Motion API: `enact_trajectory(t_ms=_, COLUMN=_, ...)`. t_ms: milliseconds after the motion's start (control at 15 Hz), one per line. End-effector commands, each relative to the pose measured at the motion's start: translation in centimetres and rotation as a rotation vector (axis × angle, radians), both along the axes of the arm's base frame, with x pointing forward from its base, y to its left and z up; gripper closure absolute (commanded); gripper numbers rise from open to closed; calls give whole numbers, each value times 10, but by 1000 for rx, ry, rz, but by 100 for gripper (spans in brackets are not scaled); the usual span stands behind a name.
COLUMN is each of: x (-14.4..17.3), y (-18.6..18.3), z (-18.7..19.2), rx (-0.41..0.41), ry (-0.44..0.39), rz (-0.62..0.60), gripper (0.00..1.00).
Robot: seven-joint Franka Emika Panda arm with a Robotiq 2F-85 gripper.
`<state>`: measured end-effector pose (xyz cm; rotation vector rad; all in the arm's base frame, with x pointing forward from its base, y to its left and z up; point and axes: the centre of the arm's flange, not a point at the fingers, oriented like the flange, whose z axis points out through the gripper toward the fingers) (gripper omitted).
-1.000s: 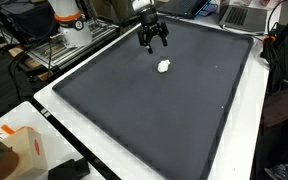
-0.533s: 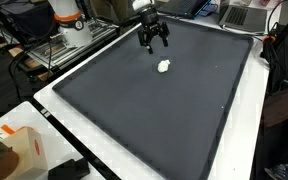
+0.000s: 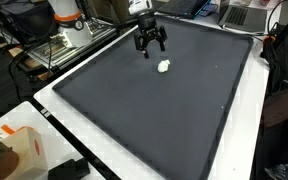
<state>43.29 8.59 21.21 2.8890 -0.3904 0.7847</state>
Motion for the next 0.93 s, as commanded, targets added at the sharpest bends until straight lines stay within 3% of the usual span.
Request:
enact_trajectory(t_ms=0, x=22, y=4, z=30, rx=46, ry=42, rz=36, gripper=0)
enact_trajectory(t_ms=467, x=33, y=4, z=54, rx=75, ry=24, rz=53, gripper=0)
enact_trajectory(t_ms=533, x=13, y=-5, z=12, rx=34, ry=2, rz=49, gripper=0)
enact_trajectory(t_ms=867, x=16, y=-6, z=18, rx=52, ry=-6, rz=54, gripper=0)
